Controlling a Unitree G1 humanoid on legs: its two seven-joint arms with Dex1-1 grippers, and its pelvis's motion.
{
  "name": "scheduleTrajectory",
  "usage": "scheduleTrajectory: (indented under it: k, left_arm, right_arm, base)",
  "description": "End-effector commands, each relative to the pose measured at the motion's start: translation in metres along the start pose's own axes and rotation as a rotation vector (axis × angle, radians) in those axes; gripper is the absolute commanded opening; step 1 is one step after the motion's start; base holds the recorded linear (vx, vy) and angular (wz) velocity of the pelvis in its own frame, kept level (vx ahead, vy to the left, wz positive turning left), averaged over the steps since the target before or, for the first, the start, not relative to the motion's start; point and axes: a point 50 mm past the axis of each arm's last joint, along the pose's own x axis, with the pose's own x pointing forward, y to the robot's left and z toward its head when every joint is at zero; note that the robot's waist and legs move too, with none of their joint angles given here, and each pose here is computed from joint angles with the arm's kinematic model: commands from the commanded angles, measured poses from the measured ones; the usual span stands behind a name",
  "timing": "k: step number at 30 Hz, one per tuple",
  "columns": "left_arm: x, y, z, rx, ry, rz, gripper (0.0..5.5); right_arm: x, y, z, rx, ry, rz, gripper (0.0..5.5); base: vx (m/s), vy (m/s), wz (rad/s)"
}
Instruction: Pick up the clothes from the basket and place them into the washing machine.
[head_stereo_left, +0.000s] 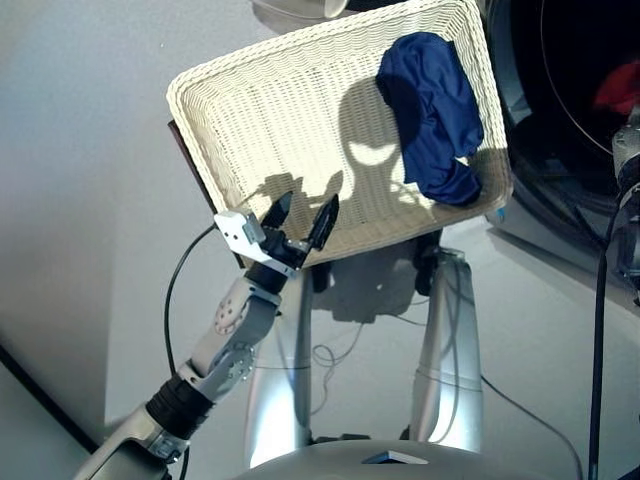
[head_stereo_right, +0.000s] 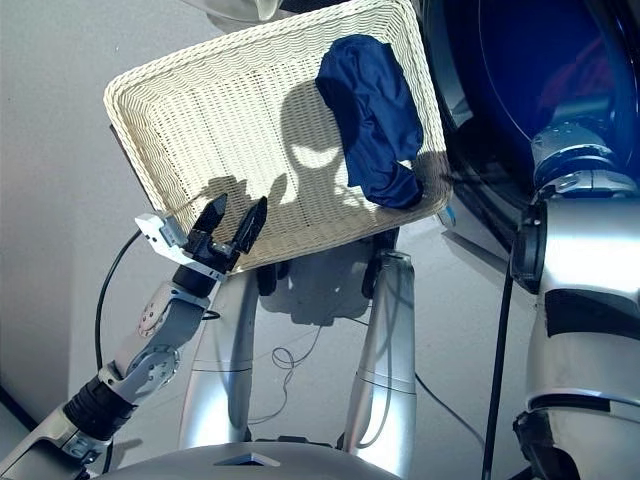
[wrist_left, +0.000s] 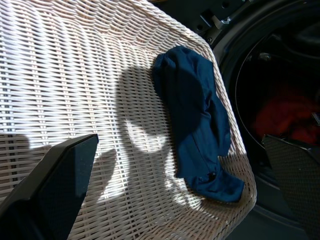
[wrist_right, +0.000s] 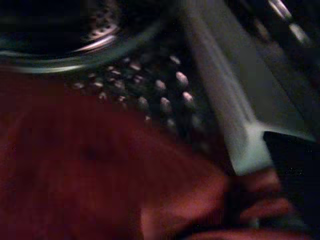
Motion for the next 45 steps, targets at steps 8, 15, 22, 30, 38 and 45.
scheduleTrajectory:
  k: [8, 15, 22, 30, 38, 45]
  left_arm:
    - [-0.006, -0.006, 0.024, 0.062, -0.152, -0.055, 5.50]
    - [-0.013, 0.004, 0.027, 0.103, -0.156, -0.011, 5.50]
    - [-0.015, 0.011, 0.030, 0.128, -0.177, 0.048, 5.50]
    - [-0.017, 0.014, 0.033, 0.137, -0.190, 0.071, 5.50]
    - [-0.015, 0.011, 0.030, 0.111, -0.196, 0.070, 5.50]
    - [-0.013, 0.006, 0.027, 0.091, -0.202, 0.027, 5.50]
  right_arm:
    - [-0.036, 0.054, -0.015, -0.442, -0.242, 0.525, 5.50]
    - [-0.089, 0.067, -0.058, -0.528, -0.308, 0.897, 5.50]
    - [-0.148, 0.059, -0.082, -0.363, -0.281, 1.141, 5.50]
    - [-0.194, 0.063, -0.105, -0.469, -0.318, 1.379, 5.50]
    - [-0.186, 0.081, -0.132, -0.571, -0.225, 1.257, 5.50]
    - [-0.171, 0.098, -0.127, -0.745, -0.293, 1.212, 5.50]
  base:
    - [0.000, 0.000, 0.000]
    - [0.000, 0.000, 0.000]
    - [0.000, 0.000, 0.000]
    - [0.000, 0.000, 0.000]
    - [0.000, 0.000, 0.000]
    - [0.000, 0.000, 0.000]
